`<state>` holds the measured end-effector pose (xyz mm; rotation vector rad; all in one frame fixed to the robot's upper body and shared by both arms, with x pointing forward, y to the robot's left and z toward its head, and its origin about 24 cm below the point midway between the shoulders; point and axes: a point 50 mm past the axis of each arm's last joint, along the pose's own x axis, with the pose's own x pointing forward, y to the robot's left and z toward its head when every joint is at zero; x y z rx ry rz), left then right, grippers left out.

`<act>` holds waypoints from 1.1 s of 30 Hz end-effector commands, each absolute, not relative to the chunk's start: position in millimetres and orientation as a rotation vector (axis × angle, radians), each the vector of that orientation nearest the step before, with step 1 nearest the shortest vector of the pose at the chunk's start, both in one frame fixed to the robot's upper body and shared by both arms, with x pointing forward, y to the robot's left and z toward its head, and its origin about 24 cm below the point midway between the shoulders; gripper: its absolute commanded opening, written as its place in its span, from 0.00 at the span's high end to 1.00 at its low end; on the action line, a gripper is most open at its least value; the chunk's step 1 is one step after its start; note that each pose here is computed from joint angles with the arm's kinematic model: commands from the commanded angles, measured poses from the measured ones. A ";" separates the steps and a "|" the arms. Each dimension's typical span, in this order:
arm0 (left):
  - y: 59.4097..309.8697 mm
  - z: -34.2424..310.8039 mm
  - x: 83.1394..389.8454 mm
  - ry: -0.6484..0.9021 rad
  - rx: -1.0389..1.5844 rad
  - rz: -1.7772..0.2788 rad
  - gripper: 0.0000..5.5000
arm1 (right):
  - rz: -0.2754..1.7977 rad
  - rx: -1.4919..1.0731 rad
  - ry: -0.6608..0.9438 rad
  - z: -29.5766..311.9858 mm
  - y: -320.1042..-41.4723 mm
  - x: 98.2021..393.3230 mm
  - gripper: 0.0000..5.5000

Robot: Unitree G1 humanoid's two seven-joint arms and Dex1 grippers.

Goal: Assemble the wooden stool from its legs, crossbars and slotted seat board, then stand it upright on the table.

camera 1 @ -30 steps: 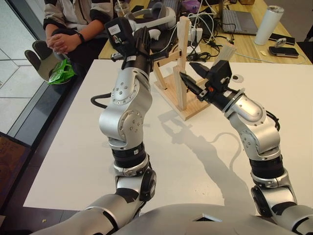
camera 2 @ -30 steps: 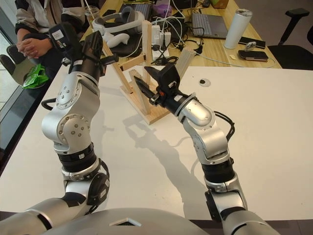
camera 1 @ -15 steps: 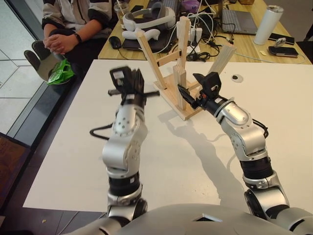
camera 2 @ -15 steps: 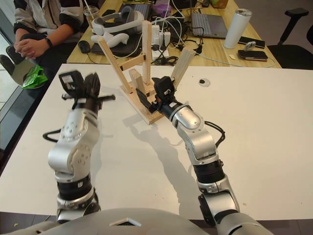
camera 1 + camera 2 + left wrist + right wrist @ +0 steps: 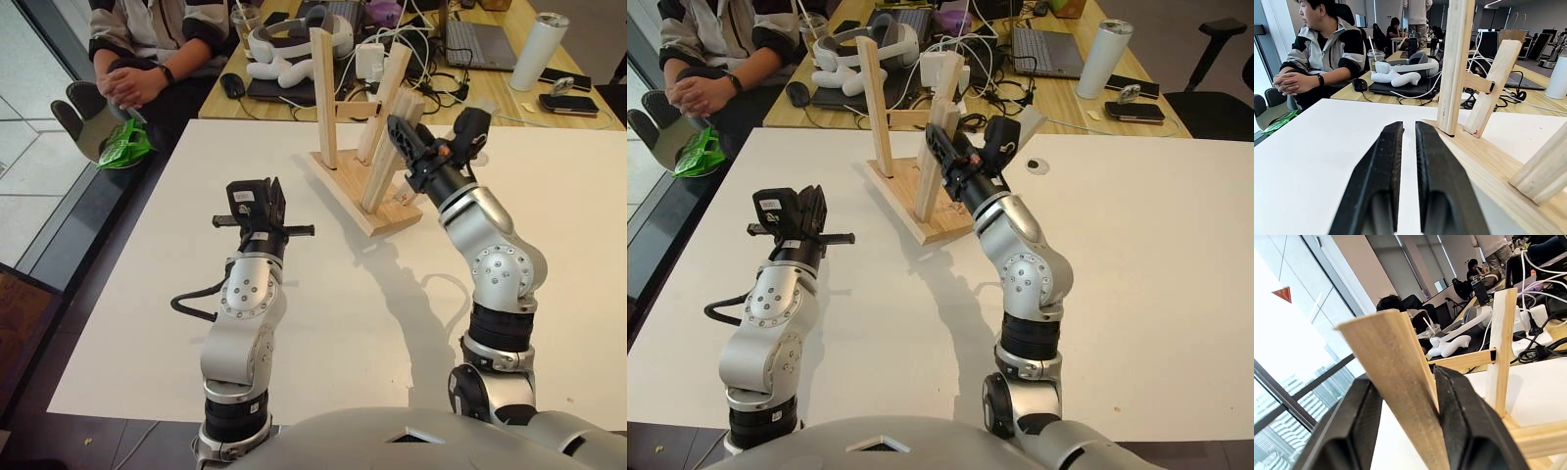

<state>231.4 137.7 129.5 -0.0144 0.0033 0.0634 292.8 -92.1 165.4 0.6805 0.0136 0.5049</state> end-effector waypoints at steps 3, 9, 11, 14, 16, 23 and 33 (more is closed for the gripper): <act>142.7 136.3 237.4 -0.025 0.010 0.072 0.92 | 0.327 0.992 0.187 145.4 -110.0 290.1 0.73; 145.7 137.8 239.4 -0.027 0.016 0.079 0.92 | 0.081 1.107 0.303 122.0 -138.6 289.6 0.81; 146.1 138.1 239.9 -0.026 0.017 0.078 0.92 | 0.037 1.115 0.320 117.8 -143.0 288.1 0.81; 146.1 138.1 240.2 -0.024 0.018 0.077 0.92 | -0.043 1.136 0.336 110.3 -149.4 285.6 0.81; 145.4 138.1 240.2 -0.022 0.017 0.074 0.92 | -0.075 1.148 0.334 106.8 -152.6 284.4 0.81; 144.6 138.4 240.8 -0.017 0.018 0.061 0.92 | -0.157 1.417 0.249 100.0 -153.1 274.8 0.59; 146.7 137.2 238.6 -0.010 0.021 0.063 0.92 | -0.416 0.892 0.129 114.1 -177.0 237.4 0.31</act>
